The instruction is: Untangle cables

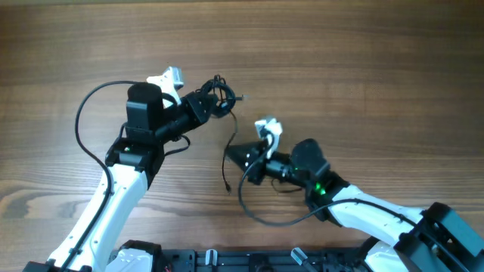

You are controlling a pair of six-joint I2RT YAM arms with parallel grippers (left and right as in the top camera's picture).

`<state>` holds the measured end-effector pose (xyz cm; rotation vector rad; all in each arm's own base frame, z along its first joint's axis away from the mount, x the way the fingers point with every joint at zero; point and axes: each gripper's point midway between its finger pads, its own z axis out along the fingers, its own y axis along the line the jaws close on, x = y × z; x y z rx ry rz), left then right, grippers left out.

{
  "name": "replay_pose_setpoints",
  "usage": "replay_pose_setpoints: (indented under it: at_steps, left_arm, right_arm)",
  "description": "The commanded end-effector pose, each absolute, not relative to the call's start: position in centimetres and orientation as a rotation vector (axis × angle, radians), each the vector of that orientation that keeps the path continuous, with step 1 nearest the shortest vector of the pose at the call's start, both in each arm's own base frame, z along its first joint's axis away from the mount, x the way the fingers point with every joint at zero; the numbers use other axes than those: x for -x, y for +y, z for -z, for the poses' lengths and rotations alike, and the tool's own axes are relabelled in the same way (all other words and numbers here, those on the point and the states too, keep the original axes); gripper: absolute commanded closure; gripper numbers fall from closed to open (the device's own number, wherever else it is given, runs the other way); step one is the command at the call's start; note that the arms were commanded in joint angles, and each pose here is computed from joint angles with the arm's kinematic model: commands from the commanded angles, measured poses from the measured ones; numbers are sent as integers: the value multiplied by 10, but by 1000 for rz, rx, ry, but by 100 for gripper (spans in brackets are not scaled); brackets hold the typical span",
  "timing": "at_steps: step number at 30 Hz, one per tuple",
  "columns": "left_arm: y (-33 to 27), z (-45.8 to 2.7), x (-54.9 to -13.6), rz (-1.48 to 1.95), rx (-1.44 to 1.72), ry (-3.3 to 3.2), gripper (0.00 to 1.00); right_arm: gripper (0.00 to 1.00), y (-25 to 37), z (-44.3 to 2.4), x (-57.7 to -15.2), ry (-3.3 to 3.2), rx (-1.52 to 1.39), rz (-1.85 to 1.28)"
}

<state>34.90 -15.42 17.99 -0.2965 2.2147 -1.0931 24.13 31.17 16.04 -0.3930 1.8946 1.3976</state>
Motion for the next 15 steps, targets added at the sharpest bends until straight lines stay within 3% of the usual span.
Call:
replay_pose_setpoints:
  at_steps: [1, 9, 15]
  left_arm:
    - [-155, -174, -340, 964, 30, 2231, 96]
    - [-175, -175, -322, 1070, -105, 2246, 96]
    - [-211, -147, -302, 1070, -197, 2356, 96]
  right_arm:
    - [95, 298, -214, -255, 1742, 272, -1599]
    - [95, 258, -255, -291, 1545, 110, -1567]
    - [95, 247, -279, -316, 1444, 39, -1446]
